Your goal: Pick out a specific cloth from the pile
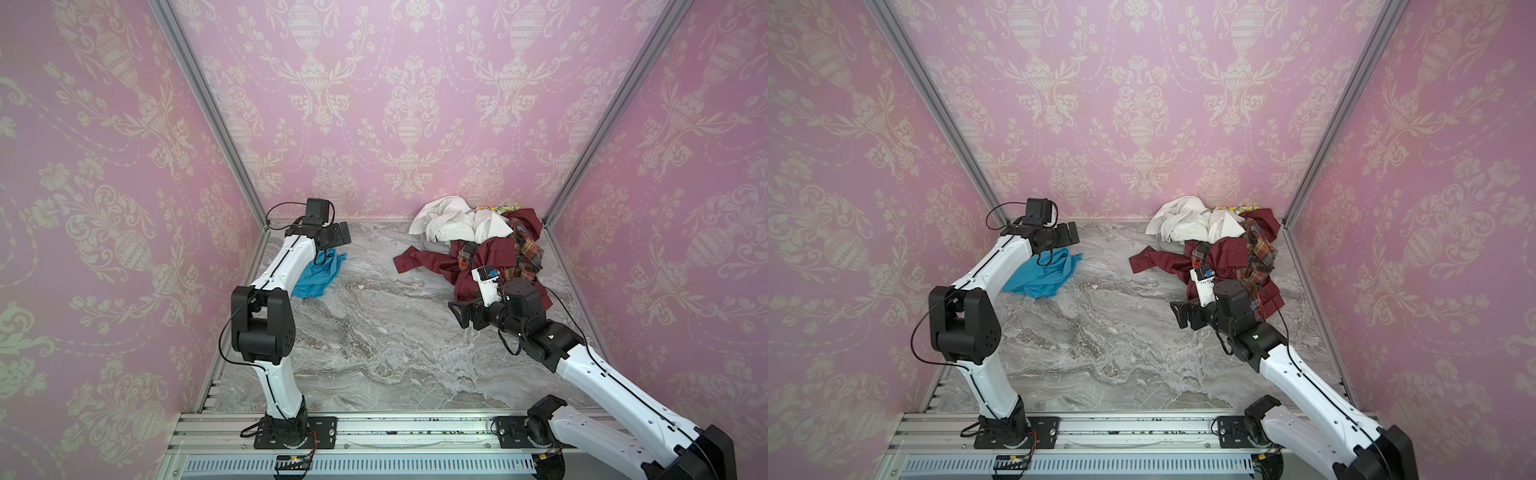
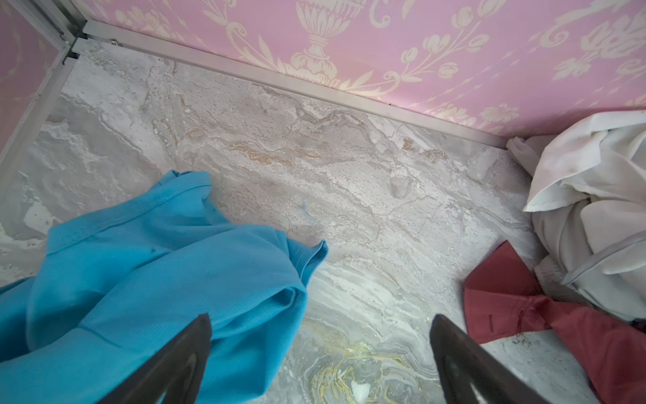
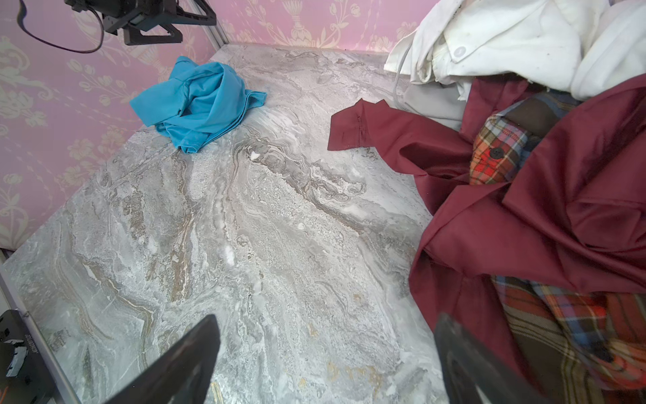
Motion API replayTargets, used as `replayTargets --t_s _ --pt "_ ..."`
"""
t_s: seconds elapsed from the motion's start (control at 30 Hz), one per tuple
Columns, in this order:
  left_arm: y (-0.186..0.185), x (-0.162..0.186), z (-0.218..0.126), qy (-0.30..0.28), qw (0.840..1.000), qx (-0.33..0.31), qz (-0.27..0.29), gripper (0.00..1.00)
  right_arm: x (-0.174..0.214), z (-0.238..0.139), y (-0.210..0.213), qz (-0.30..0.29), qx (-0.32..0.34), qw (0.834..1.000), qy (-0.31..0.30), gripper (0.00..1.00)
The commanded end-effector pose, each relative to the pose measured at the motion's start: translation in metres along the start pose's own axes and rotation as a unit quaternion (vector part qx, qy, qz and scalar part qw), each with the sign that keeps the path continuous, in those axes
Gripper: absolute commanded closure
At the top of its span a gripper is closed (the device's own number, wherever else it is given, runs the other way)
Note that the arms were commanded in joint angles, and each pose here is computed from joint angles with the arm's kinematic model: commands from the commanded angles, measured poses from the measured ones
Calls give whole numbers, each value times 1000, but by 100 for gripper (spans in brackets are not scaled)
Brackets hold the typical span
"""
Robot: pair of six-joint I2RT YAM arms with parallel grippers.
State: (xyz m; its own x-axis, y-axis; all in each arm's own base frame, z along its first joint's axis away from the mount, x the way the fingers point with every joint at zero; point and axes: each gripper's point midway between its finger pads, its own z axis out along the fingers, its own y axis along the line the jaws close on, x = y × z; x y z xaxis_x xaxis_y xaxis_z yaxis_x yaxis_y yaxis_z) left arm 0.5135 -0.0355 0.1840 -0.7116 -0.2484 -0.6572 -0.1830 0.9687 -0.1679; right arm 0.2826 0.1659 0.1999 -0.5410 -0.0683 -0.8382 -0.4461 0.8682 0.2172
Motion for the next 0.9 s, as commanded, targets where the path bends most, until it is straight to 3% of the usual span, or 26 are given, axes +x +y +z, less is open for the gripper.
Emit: replayTargets --t_s 0.0,0.13,0.33,0.63,0.87 --pt "33 21 -4 34 995 -73 66 1 -13 -9 0 12 3 1000 -17 4" --pt "40 32 -11 42 992 -83 80 1 -12 -11 -1 19 6 1000 -18 4" --pt "25 63 -32 30 998 -30 54 3 -6 -9 -7 22 18 1000 -10 4" --pt "21 86 -78 -83 993 37 76 1 -7 -20 -63 21 103 993 -57 3" --pt "47 107 -74 -175 980 24 94 1 14 -13 -123 18 206 973 -101 4"
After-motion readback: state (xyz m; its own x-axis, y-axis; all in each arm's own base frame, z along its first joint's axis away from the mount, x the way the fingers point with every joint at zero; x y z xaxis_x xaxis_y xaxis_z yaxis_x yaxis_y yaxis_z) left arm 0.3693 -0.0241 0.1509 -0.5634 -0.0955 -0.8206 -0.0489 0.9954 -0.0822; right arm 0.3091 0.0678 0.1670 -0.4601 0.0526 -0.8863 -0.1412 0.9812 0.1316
